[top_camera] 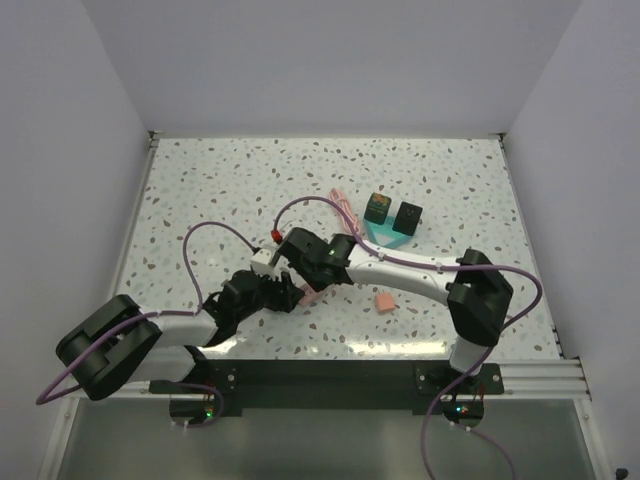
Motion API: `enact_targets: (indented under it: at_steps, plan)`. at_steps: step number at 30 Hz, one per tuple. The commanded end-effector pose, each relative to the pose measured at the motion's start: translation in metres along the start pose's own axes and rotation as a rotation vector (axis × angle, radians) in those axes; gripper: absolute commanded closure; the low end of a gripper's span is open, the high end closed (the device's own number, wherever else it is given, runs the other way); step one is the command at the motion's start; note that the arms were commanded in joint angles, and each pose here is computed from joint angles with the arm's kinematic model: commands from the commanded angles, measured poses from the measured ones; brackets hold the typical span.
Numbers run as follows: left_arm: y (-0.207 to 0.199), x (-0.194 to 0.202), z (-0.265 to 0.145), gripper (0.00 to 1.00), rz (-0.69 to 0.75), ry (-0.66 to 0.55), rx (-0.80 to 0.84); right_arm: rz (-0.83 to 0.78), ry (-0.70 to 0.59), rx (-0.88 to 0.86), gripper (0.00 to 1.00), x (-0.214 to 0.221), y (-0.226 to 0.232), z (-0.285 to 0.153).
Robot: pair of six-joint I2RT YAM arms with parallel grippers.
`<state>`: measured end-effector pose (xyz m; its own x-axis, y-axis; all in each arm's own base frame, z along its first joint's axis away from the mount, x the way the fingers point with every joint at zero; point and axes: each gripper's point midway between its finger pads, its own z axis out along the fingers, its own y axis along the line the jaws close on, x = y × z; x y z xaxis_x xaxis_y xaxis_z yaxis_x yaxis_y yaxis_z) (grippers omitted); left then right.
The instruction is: Insert the plug
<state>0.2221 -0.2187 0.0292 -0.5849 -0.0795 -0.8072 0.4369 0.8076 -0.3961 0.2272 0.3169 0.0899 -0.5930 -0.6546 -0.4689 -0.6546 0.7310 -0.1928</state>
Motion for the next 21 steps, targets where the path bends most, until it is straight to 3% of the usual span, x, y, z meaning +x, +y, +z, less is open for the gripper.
enact_targets:
  at_steps: [1, 21]
  plan:
    - [0.003, 0.009, -0.002, 0.33, 0.031, 0.035, -0.003, -0.024, 0.084, 0.114, 1.0, 0.031, -0.022, 0.031]
    - [0.004, 0.012, -0.001, 0.35, 0.035, 0.048, -0.011, 0.004, 0.128, -0.029, 1.0, 0.051, -0.002, 0.049]
